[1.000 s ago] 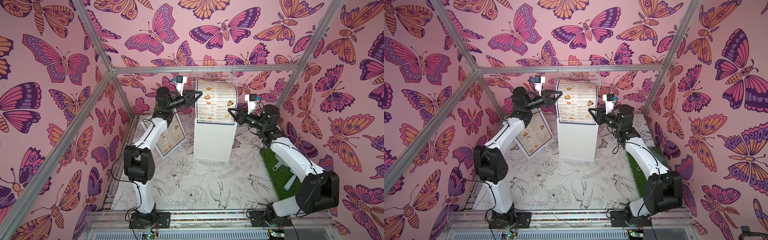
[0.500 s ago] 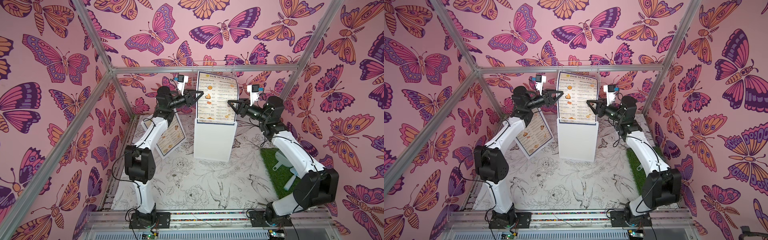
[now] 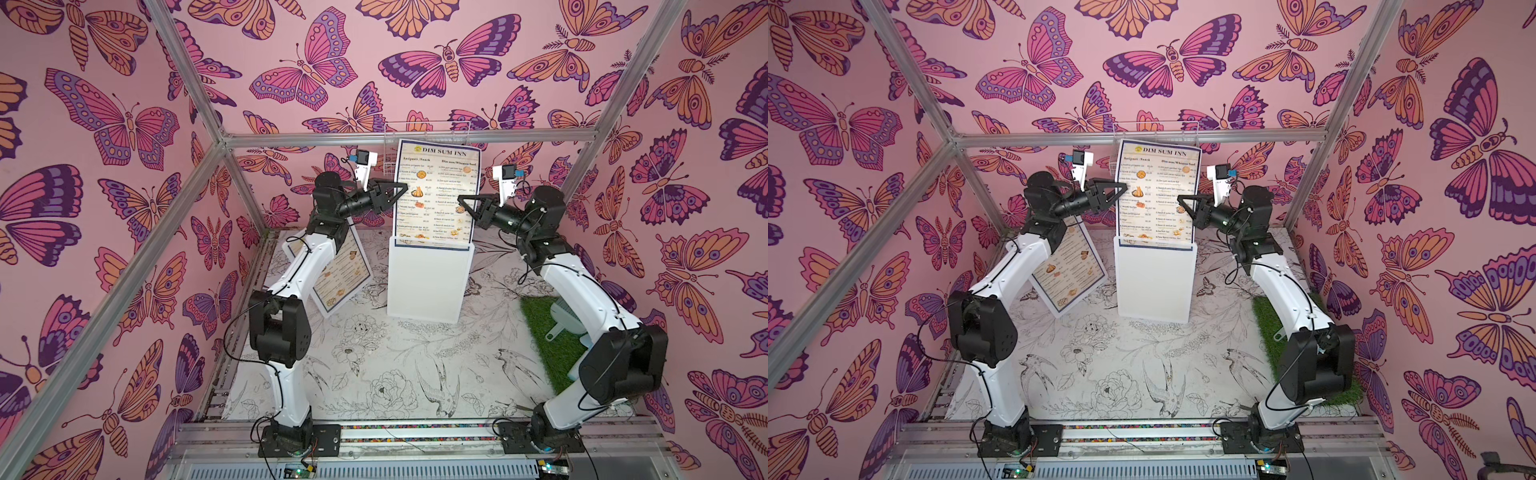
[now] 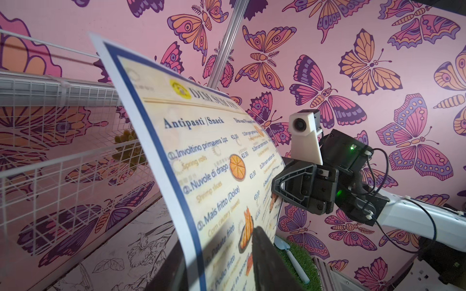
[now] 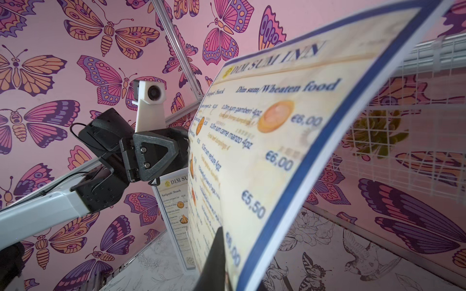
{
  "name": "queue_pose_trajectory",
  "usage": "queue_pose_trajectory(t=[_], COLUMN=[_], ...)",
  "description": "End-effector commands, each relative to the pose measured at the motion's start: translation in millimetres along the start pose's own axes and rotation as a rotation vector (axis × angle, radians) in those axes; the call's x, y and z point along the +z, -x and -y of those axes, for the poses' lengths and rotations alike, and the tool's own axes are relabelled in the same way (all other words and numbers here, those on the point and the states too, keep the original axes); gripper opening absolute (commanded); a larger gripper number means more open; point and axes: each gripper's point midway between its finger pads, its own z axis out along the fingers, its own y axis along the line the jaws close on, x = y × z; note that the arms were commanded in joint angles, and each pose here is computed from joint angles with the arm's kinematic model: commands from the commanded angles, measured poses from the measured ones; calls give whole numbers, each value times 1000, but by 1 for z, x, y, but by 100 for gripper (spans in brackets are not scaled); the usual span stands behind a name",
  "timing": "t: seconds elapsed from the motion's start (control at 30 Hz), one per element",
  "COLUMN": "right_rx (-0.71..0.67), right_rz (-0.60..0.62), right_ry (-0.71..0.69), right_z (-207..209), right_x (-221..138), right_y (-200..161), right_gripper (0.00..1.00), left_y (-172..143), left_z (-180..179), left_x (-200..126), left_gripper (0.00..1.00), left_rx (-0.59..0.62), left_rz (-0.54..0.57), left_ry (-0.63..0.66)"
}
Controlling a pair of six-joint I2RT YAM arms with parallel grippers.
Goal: Insert the menus into the narrow rack
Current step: Insert the menu into the narrow rack.
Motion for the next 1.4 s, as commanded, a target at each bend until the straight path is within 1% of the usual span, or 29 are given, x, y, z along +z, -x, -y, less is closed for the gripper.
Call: queue_pose_trajectory(t=[0.0, 0.13, 0.23, 0.3, 0.33, 0.4, 0.47, 0.53, 0.57, 0.63, 0.7, 0.8, 0.83, 1.03, 1.2, 1.23, 1.27, 1.3, 1.37], right_rx=[-19, -2, 5, 8, -1, -23, -39, -58, -48, -48, -42, -29, -26, -26, -21, -43, -43, -42, -44], right_rz=[12, -17, -38, -42, -35, -13, -1, 14, 5, 9, 11, 1, -1, -16, -21, -2, -1, -1, 7], right_ry=[31, 37, 42, 39, 43, 54, 56, 65, 63, 66, 68, 68, 66, 47, 19, 28, 30, 32, 39], right_z=[-10, -7, -6, -4, -8, -18, -21, -26, -19, -18, -17, -13, -13, -12, -5, -16, -17, -17, -18], right_x=[-7, -6, -7, -7, -8, -12, -10, -10, -5, -1, 0, 1, 1, -6, -7, -12, -13, -13, -13], right_y=[4, -9, -16, -21, -17, -4, 6, 19, 16, 20, 22, 16, 13, -2, -9, 0, 0, 0, 4], right_gripper=[7, 5, 6, 8, 11, 24, 34, 39, 39, 39, 36, 21, 18, 12, 11, 11, 11, 13, 29], left_y=[4, 4, 3, 3, 4, 5, 6, 8, 8, 8, 7, 2, 2, -4, -3, -2, -2, -2, -3], left_z=[6, 6, 7, 8, 8, 9, 9, 9, 10, 11, 12, 11, 12, 11, 12, 12, 12, 13, 12], left_x=[3, 3, 2, 2, 2, 2, 3, 4, 5, 6, 7, 8, 7, 5, 3, 3, 4, 4, 3], left_gripper=[43, 45, 46, 46, 46, 46, 46, 46, 46, 45, 45, 44, 44, 44, 44, 44, 44, 44, 44], left_rx=[26, 26, 23, 26, 26, 28, 29, 29, 30, 32, 30, 20, 23, 20, 29, 29, 26, 28, 25], left_rz=[-2, -4, -7, -6, -5, -3, -4, -4, -4, -5, -9, -18, -18, -24, -19, -18, -21, -21, -22], left_ry=[-19, -21, -25, -23, -23, -24, -26, -28, -29, -30, -32, -32, -30, -22, -12, -14, -18, -20, -18])
